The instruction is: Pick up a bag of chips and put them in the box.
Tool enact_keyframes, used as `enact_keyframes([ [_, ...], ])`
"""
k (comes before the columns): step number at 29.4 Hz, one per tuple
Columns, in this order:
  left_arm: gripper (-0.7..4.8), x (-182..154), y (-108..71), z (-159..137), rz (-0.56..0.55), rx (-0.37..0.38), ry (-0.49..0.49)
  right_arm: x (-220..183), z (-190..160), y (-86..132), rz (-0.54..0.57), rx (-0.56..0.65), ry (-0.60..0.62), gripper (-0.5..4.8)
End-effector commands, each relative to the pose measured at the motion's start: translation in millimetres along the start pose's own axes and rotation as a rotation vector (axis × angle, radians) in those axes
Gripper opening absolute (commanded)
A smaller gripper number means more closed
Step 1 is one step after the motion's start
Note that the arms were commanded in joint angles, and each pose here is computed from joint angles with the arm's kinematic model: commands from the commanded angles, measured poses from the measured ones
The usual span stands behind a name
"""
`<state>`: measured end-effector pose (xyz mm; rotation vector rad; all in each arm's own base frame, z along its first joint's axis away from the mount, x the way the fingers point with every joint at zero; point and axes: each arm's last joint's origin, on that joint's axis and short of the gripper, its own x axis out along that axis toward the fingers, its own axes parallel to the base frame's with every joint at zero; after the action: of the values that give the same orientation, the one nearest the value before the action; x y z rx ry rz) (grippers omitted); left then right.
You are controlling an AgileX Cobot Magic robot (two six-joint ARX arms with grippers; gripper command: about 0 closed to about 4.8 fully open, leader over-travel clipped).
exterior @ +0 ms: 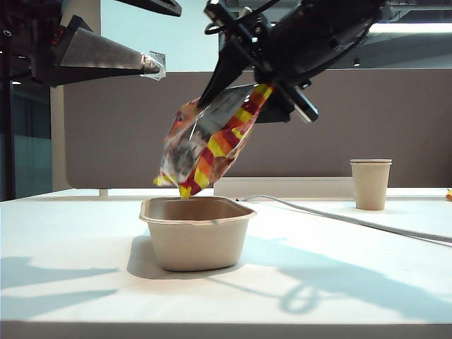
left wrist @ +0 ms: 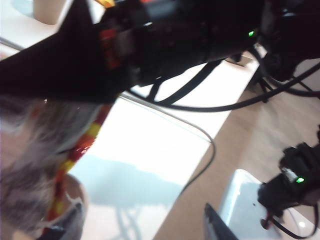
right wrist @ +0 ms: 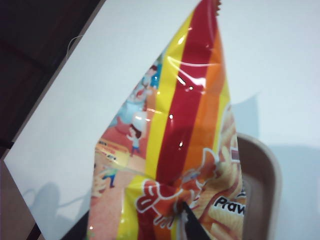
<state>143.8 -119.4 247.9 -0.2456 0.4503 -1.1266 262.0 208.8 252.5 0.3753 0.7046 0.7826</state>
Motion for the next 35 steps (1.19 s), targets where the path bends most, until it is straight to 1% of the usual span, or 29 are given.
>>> enact_keyframes([
  [1,3.05,-0.6,-2.4,2.7,-0.039,0.012,-0.008,5.6,-2.0,5.5,-0.008,0.009,-0.019,1.98],
  [8,3.05,-0.6,-2.0,1.4,-0.037,0.004,0.004,16.0,-12.3,8.7,-0.054,0.020,-0.003,1.98],
  [20,3.05,-0.6,-1.7,0.5,-0.034,-0.002,0.012,18.9,-19.8,1.0,-0.139,0.036,0.046,1.98],
  [24,3.05,-0.6,-1.7,0.5,-0.033,-0.002,0.012,18.2,-22.7,-2.1,-0.201,0.042,0.058,1.98],
  [26,3.05,-0.6,-1.7,0.4,-0.033,-0.001,0.012,17.8,-23.7,-3.5,-0.232,0.034,0.059,1.99],
  [32,3.05,-0.6,-1.6,0.3,-0.033,0.000,0.012,17.5,-21.5,-3.8,-0.245,0.010,0.041,2.03],
  [34,3.05,-0.6,-1.7,0.5,-0.033,0.000,0.012,17.1,-21.1,-3.9,-0.256,-0.013,0.036,2.03],
  [35,3.05,-0.6,-1.7,0.5,-0.033,0.001,0.012,16.8,-20.7,-3.9,-0.260,-0.032,0.034,2.13],
])
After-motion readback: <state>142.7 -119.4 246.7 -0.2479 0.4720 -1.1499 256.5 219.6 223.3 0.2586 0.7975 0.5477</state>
